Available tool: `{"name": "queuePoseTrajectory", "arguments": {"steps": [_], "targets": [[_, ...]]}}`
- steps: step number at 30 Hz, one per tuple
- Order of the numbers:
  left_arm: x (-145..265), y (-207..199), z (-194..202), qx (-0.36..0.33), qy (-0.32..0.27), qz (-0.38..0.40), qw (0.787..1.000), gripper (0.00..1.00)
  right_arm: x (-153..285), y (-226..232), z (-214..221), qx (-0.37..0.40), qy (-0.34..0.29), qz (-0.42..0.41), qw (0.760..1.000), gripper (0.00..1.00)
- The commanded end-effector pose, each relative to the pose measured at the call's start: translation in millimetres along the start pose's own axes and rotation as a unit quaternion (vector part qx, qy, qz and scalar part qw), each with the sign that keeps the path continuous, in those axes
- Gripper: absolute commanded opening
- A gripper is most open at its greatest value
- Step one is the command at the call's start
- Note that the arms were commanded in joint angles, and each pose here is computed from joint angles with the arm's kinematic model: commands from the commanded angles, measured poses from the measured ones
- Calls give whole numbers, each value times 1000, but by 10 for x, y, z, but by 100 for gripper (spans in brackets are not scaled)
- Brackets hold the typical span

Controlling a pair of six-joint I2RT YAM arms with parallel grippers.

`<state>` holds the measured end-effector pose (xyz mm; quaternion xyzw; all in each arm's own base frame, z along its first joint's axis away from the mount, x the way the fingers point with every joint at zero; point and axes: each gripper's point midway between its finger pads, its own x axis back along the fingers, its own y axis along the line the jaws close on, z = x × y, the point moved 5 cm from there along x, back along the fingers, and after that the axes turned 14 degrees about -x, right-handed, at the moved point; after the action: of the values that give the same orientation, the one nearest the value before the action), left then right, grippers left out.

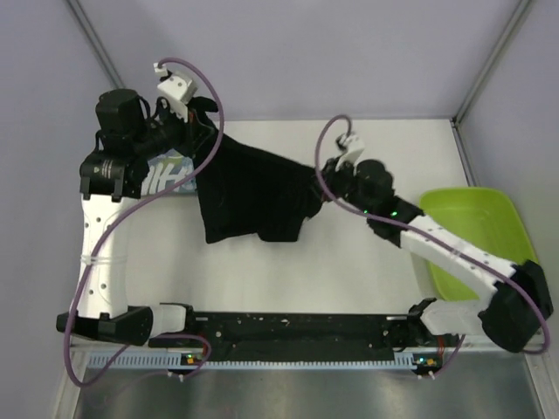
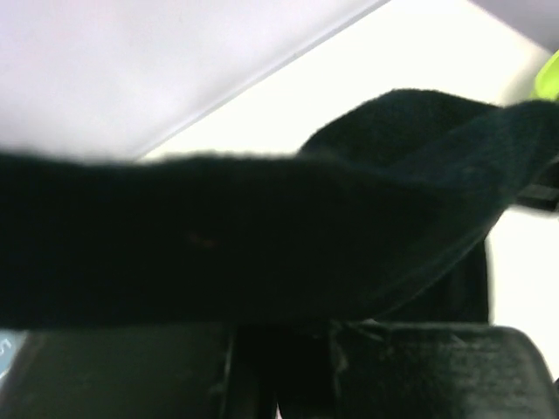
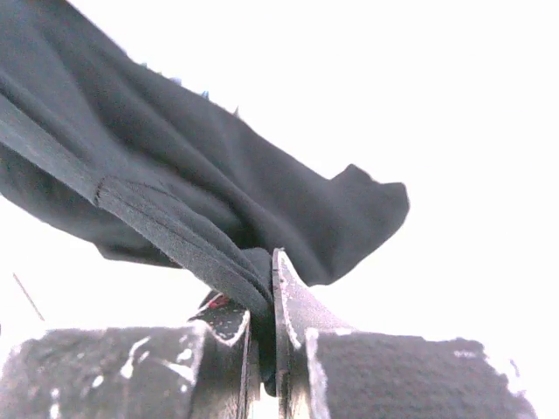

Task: Fold and stack the t-shirts
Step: Flatten out the tshirt

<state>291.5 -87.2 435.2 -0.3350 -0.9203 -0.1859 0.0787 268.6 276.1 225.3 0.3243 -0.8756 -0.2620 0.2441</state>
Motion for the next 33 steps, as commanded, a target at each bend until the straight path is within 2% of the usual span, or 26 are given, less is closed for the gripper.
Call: {"name": "queuePoseTrajectory", "arguments": {"steps": [1,5,8,10,13,19,24,29,33], "targets": [[316,192,-668,-69,-108,-51,990,0,932,-26,-1086,169,-83,149,971,0],[464,51,-753,-88,-117,-22,989,0,1635,412,-1845,252,-157,181,938,0],[650,-98,-792,-111,-119,-2,987,0,2135,764,-2224,282,-201,167,923,0],[796,-233,-785,-125,-118,15,985,0,2366,907,-2313,303,-204,152,919,0],[955,-372,-753,-139,-114,27,983,0,2576,1041,-2340,317,-200,128,918,0],[1117,-493,-668,-142,-91,33,985,0,2648,1041,-2153,305,-164,102,933,0],[1272,-535,-697,-143,-78,23,986,0,2950,1239,-2265,292,-209,70,931,0],[1620,-821,-721,-182,-90,50,978,0,3431,1550,-2215,305,-231,-20,924,0],[1851,-1073,-772,-211,-117,91,966,0,3562,1481,-2217,300,-248,5,921,0]]}}
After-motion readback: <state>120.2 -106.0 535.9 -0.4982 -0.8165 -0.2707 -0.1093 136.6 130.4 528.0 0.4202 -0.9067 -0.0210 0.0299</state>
